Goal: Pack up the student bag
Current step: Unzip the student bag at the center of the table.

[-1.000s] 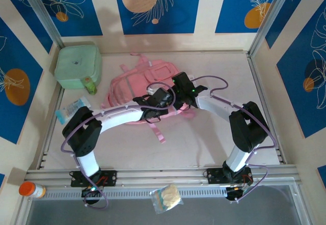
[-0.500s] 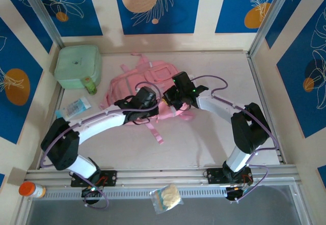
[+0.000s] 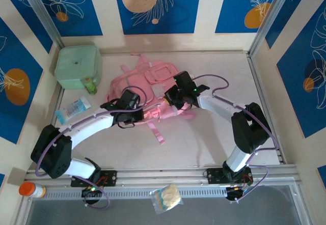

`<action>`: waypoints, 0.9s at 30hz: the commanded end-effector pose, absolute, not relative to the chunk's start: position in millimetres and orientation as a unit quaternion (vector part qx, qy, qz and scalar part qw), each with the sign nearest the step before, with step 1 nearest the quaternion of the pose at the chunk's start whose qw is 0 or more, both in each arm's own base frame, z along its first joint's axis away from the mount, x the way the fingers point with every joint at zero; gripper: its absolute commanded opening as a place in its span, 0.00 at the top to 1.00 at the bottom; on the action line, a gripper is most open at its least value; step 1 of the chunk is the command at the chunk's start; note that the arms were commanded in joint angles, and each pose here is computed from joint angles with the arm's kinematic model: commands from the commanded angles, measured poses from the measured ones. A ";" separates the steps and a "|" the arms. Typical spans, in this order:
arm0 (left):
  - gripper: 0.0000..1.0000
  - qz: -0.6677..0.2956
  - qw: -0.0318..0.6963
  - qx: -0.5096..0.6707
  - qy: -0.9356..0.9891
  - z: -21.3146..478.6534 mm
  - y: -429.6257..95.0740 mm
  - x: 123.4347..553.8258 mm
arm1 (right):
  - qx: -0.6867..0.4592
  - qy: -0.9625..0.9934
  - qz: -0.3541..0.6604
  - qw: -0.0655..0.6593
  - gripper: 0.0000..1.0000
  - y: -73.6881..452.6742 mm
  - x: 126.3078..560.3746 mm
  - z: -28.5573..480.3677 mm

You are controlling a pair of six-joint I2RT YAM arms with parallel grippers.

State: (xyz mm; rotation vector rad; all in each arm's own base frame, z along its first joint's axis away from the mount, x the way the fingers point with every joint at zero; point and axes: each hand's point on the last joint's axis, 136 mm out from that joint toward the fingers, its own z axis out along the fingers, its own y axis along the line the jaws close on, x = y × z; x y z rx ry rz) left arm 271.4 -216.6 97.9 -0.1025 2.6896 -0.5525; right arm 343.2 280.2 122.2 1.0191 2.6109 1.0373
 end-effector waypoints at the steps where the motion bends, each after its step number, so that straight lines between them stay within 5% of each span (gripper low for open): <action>1: 0.81 -0.216 0.254 0.008 0.943 145.9 -245.8 280.3 | 0.324 0.863 0.379 0.085 1.00 291.2 340.9 149.1; 15: 0.60 -0.191 0.282 0.002 0.940 125.6 -287.1 308.1 | 0.323 0.863 0.379 0.079 1.00 295.5 339.8 150.3; 27: 0.63 -0.220 0.280 0.008 0.934 114.9 -320.2 328.6 | 0.322 0.863 0.382 0.075 1.00 300.2 337.6 149.6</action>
